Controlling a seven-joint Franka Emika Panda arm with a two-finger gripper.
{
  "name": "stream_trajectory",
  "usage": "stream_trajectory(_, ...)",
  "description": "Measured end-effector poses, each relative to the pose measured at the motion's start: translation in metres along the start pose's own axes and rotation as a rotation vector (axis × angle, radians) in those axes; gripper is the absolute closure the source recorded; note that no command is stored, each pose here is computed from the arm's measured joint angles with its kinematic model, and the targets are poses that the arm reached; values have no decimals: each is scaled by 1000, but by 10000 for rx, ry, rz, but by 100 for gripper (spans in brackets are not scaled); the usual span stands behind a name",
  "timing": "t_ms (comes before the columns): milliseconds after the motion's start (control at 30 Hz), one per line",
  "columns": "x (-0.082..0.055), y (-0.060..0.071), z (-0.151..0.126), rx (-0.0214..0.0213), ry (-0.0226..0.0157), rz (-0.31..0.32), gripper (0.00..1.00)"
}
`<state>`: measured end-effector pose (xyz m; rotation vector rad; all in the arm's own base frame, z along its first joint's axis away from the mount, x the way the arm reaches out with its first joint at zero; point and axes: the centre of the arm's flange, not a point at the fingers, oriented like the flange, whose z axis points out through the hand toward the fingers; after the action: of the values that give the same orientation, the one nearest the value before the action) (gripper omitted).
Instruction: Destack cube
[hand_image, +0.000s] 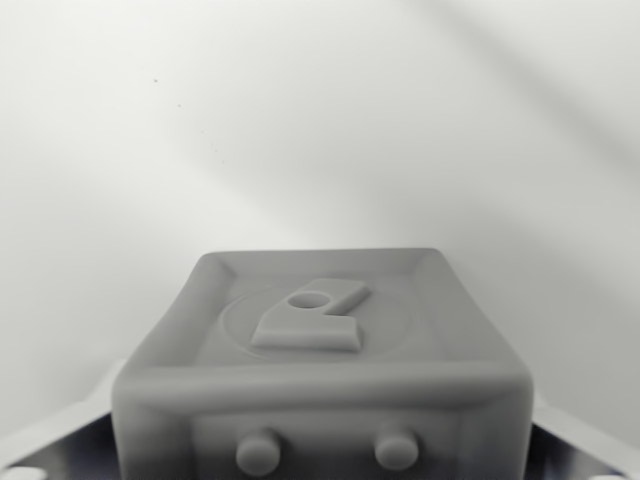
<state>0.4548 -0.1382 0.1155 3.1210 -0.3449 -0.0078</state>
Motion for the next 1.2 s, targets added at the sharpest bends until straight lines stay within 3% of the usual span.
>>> stream_trajectory(833, 0, 0, 0, 1, 2, -1, 0)
stream_trajectory(1200, 1, 0, -16, 14, 35, 11, 0)
